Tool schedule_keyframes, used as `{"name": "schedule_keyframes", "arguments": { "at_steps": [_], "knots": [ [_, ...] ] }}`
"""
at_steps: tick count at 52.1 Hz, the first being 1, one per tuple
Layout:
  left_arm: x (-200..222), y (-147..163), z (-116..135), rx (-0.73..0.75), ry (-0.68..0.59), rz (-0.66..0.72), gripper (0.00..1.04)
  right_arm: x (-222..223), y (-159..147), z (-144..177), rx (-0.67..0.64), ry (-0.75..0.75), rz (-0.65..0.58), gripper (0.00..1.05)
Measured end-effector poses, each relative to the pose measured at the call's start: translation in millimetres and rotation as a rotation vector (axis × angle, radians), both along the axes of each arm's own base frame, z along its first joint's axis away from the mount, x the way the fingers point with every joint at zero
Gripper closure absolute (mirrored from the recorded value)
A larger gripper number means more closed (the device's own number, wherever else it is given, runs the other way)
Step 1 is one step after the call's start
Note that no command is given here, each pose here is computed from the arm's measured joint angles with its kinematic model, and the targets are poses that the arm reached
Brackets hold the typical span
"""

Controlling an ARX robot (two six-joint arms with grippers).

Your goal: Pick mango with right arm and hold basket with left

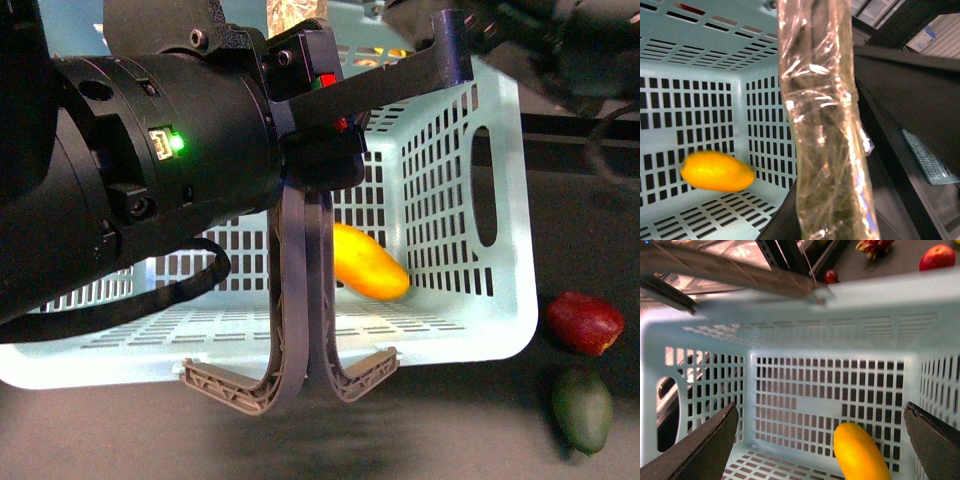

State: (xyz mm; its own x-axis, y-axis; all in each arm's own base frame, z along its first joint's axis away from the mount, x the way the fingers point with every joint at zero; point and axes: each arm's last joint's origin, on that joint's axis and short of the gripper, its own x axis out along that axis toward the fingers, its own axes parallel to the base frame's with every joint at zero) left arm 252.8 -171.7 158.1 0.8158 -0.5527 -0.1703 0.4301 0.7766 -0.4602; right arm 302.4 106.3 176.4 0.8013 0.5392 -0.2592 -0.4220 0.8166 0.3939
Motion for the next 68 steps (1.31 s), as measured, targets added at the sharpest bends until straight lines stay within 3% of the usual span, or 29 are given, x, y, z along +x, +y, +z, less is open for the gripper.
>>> {"name": "schedule_keyframes", "arguments": {
  "at_steps": [10,22,29,51,59,68],
  "knots": [
    [0.0,0.4,-0.1,-0.002,0.002,0.005,0.99,-43.4,-38.9,30.8,0.020,-0.062,-0.111,0.08],
    [-0.4,-0.1,-0.1,-0.003,0.003,-0.002,0.99,-107.0,-80.3,31.8,0.002,-0.055,-0.275,0.08],
    [-0.4,-0.1,-0.1,-0.003,0.003,-0.001,0.99,-134.7,-89.5,25.3,-0.023,-0.046,-0.360,0.08],
    [-0.3,0.0,-0.1,-0.002,0.002,-0.001,0.99,-140.9,-90.9,25.7,-0.023,-0.066,-0.372,0.08],
    [-0.4,-0.1,-0.1,-0.003,0.003,-0.003,0.99,-146.3,-94.0,18.5,-0.192,-0.296,-0.529,0.28],
    [-0.2,0.2,-0.1,-0.002,0.002,0.000,0.99,-156.1,-103.7,12.8,-0.289,-0.360,-0.517,0.54]
  ]
}}
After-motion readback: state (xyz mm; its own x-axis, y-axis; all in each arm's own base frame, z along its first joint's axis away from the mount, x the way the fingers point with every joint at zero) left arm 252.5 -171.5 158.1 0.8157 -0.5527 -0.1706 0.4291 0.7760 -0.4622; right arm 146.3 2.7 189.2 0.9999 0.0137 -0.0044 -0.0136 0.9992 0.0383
